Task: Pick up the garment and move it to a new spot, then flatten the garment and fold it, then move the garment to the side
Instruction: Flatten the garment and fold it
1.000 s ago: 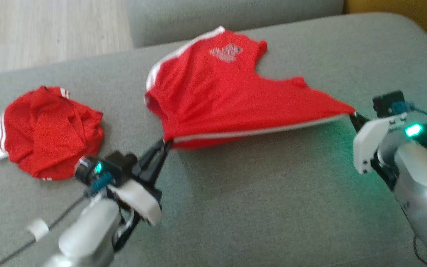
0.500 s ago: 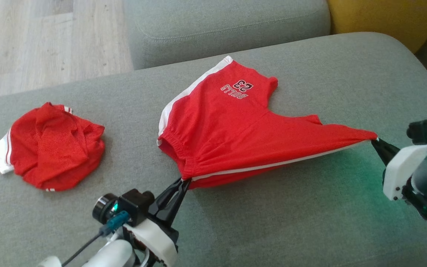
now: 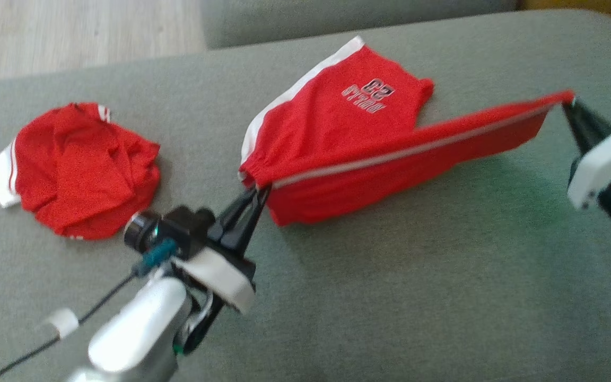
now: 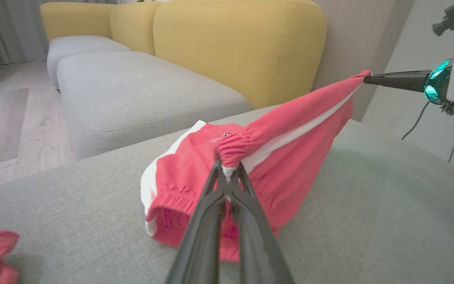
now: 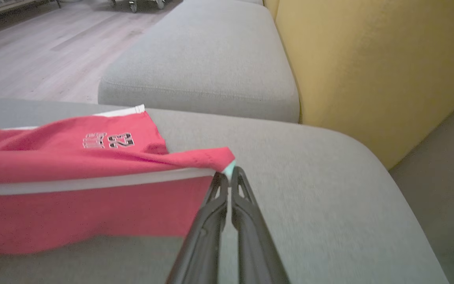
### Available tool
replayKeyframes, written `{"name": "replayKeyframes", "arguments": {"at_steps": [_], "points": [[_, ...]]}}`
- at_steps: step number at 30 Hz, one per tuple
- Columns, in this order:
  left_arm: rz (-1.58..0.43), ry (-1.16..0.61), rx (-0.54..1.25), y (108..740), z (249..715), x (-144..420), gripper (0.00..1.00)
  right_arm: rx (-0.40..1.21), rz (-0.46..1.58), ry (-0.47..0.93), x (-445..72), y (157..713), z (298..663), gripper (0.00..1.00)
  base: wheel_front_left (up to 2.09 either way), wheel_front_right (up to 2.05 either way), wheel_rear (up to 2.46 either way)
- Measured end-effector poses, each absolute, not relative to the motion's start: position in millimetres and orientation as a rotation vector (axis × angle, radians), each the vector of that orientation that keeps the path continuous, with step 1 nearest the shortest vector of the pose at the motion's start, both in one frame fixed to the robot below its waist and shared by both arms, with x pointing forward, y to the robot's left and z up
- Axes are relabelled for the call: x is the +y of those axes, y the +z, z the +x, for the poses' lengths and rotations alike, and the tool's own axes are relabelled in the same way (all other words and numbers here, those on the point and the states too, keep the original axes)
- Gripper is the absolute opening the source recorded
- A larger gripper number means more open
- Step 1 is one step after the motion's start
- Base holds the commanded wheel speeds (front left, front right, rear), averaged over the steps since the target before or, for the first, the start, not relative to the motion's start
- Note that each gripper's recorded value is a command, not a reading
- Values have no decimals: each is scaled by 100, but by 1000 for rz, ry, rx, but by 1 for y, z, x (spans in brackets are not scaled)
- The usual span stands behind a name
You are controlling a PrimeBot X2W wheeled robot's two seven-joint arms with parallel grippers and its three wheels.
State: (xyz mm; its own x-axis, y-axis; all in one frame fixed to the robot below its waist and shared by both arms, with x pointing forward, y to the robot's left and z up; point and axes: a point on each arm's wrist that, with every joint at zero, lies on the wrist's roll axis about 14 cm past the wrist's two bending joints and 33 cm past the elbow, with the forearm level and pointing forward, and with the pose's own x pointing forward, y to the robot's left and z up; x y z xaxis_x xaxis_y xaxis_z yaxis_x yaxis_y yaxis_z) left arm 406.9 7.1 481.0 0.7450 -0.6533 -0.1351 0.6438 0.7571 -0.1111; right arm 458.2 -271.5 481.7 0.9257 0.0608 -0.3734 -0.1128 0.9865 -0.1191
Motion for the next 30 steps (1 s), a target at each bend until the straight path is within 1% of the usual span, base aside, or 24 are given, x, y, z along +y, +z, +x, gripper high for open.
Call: {"name": "replayKeyframes", "arguments": {"at_steps": [8, 14, 21, 28, 29, 30], "points": [[-45, -601, 196, 469, 457, 34, 0, 360, -193, 161, -231, 487, 529, 0, 0, 0, 0], [-41, -549, 216, 461, 480, 46, 0, 390, -243, 209, -205, 474, 573, 0, 0, 0, 0], [-49, -505, 271, 440, 483, 58, 0, 442, -290, 269, -178, 438, 598, 0, 0, 0, 0], [-45, -492, 287, 427, 492, 62, 0, 436, -283, 281, -163, 427, 630, 0, 0, 0, 0], [-45, -492, 287, 427, 492, 62, 0, 436, -283, 281, -163, 427, 630, 25, 0, 0, 0], [-45, -489, 288, 427, 494, 62, 12, 439, -280, 281, -161, 424, 633, 100, 0, 0, 0]]}}
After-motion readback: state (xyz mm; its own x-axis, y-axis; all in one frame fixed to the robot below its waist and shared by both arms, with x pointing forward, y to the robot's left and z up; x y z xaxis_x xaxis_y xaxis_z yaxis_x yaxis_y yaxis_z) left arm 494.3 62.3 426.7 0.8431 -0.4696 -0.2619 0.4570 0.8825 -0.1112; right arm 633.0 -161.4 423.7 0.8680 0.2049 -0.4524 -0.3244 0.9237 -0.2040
